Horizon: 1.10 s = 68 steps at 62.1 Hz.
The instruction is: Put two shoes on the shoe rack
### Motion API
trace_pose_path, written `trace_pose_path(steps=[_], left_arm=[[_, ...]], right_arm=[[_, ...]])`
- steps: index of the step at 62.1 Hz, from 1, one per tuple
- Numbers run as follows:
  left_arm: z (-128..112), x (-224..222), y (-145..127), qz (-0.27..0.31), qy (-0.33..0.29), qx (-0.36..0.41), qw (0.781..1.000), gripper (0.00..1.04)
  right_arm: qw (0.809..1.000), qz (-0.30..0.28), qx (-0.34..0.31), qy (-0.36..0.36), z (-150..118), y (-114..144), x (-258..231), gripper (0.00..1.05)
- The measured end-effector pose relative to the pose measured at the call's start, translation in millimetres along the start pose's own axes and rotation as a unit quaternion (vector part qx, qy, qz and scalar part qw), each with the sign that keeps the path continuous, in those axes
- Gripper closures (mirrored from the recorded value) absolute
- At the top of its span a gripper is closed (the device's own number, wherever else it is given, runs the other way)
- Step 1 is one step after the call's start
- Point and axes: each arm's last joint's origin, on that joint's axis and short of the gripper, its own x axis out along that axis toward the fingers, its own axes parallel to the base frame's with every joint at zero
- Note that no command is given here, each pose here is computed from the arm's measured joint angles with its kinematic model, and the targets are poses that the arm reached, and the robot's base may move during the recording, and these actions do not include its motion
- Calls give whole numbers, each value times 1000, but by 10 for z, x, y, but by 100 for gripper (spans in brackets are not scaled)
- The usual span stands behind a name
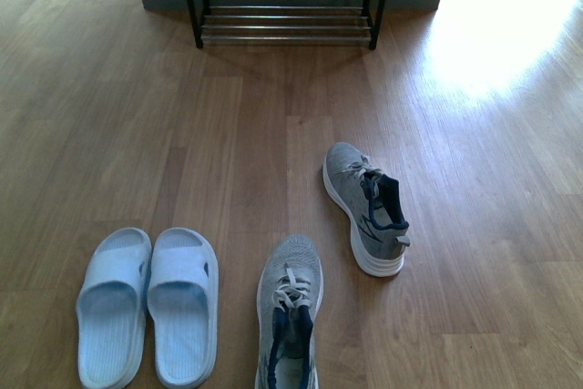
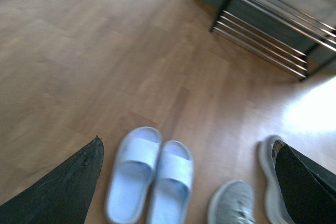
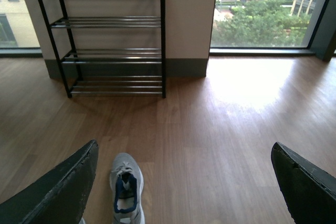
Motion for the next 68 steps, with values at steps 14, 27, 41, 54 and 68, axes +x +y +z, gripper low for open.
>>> trace_pose_path(steps=[14,27,41,54,68], left_arm=[[-302,975,-127,-28,235,114,965,9],[-572,1604,-186,-70,341,145,926,9],[-946,2195,-216,-136,431,129,883,9],[-1299,2606,-296,-170,481,93,855,9],[-1685,2842,-455,-173,536,72,823,9]], right_arm=[[1000,0,0,0,0,0,0,9],[1000,0,0,0,0,0,0,9],[1000,0,0,0,0,0,0,9],[1000,0,0,0,0,0,0,9],[1000,0,0,0,0,0,0,9]])
